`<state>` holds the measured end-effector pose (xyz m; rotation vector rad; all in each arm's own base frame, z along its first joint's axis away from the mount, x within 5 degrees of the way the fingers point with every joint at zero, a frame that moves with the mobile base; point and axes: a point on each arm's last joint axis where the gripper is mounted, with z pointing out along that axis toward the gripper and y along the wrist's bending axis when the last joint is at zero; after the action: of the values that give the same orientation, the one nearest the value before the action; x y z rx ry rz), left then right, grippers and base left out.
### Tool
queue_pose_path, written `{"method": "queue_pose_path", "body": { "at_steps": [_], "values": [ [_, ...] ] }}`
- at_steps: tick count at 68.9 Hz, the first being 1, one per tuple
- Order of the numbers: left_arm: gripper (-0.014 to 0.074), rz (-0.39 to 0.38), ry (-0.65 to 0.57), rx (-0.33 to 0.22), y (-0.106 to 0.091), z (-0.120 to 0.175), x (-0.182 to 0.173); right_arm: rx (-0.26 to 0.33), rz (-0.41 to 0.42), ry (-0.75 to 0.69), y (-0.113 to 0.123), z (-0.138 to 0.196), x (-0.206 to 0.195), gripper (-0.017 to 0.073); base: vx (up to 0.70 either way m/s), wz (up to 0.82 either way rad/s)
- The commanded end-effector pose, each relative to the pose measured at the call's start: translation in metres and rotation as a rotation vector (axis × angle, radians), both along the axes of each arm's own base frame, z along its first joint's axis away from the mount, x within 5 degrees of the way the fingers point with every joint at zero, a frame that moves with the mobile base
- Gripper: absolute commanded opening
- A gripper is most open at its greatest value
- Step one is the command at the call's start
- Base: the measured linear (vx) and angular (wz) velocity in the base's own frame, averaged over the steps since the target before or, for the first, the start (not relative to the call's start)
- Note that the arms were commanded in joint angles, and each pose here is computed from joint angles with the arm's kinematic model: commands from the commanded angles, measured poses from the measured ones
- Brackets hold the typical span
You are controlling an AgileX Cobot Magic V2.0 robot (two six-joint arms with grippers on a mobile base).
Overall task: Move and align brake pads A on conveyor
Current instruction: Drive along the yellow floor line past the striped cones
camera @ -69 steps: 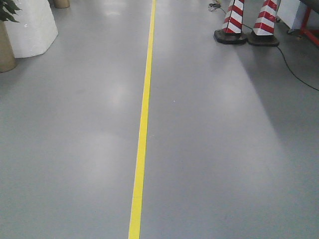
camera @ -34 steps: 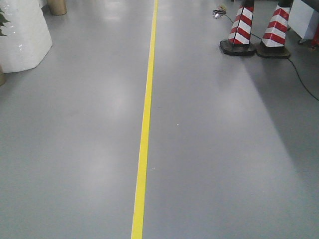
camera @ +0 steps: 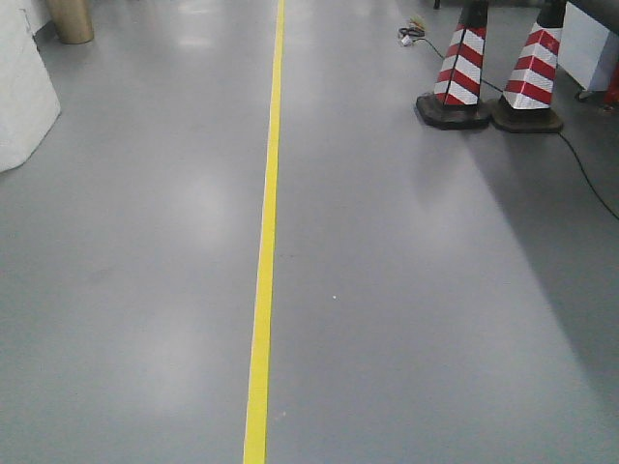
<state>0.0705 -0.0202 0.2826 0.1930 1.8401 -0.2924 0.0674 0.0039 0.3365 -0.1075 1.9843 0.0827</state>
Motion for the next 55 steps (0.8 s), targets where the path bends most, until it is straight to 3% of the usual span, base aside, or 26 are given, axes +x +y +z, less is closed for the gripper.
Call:
{"method": "queue_pose_path", "body": {
  "at_steps": [1,55],
  "values": [
    [-0.0006,-0.031,-0.097,-0.038,-0.0033,0.0164,0.0011,-0.002,0.016,-0.12,0.0008,0.0166,0.0021,-0.0004,0.66,-0.01],
    [-0.0006,-0.031,-0.097,-0.038,-0.0033,0.0164,0.0011,-0.002,0.015,-0.118,0.0008,0.0164,0.0023,-0.0004,0.66,-0.01]
  ]
}}
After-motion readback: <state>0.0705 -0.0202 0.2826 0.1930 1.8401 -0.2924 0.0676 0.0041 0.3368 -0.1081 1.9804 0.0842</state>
